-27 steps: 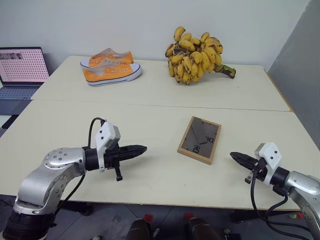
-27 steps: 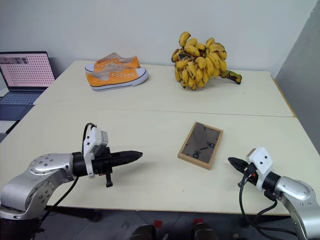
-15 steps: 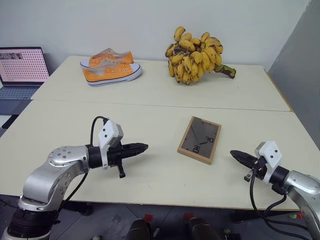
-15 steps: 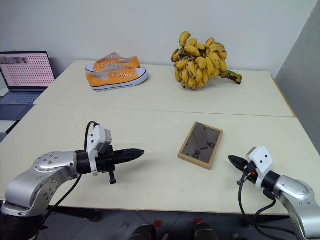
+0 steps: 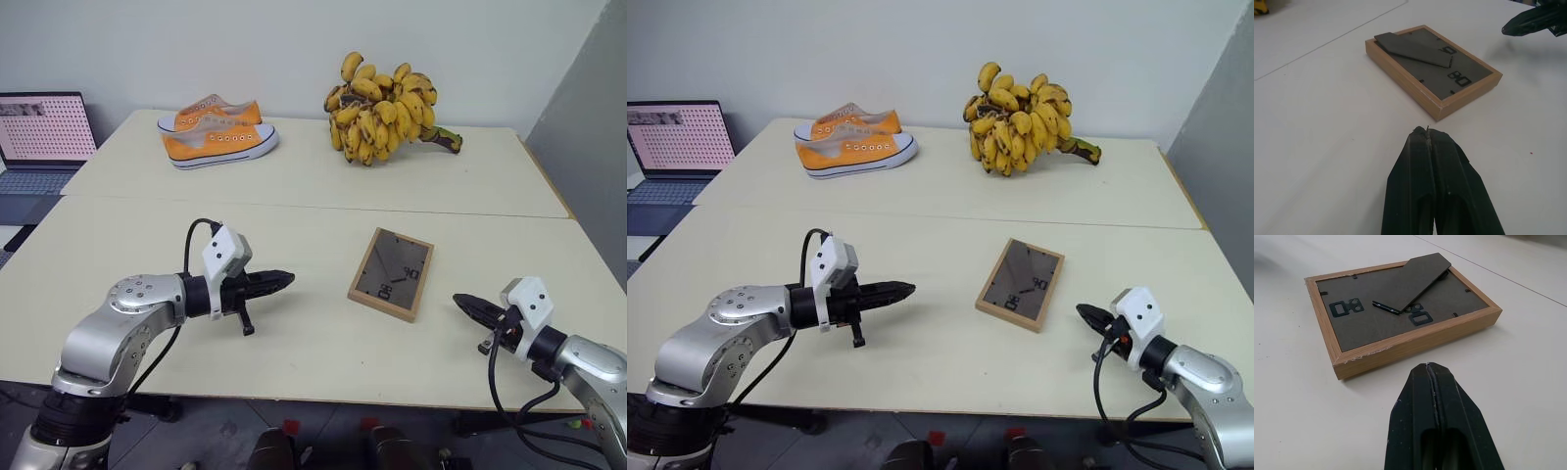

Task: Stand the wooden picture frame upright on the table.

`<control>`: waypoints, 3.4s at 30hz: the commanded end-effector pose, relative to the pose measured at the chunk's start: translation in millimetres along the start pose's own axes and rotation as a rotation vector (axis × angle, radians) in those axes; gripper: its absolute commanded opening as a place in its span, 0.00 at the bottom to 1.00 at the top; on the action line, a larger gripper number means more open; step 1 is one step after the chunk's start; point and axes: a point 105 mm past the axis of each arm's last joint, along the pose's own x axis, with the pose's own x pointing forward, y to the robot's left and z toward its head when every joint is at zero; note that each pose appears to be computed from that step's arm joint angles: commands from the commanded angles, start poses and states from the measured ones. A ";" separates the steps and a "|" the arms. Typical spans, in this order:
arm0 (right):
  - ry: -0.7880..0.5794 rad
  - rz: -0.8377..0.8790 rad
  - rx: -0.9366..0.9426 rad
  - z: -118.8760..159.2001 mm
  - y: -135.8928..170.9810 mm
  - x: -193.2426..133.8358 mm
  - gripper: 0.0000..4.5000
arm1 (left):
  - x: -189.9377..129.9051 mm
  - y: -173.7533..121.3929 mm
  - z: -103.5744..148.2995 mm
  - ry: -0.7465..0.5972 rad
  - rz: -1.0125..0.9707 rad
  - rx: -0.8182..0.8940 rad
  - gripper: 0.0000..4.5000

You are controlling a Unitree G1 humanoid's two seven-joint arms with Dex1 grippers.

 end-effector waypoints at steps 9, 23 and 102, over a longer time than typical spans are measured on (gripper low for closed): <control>-0.029 -0.101 -0.060 8.0 -11.6 5.3 0.00 | 19.4 12.5 0.9 -0.007 0.014 0.002 0.01; -0.008 -0.313 -0.102 -1.1 -45.6 65.0 0.00 | 127.7 38.1 -1.2 0.009 0.031 -0.021 0.01; 0.099 -0.034 -0.233 -22.9 -1.0 76.3 0.00 | 98.6 1.5 -12.6 0.210 -0.150 -1.026 0.76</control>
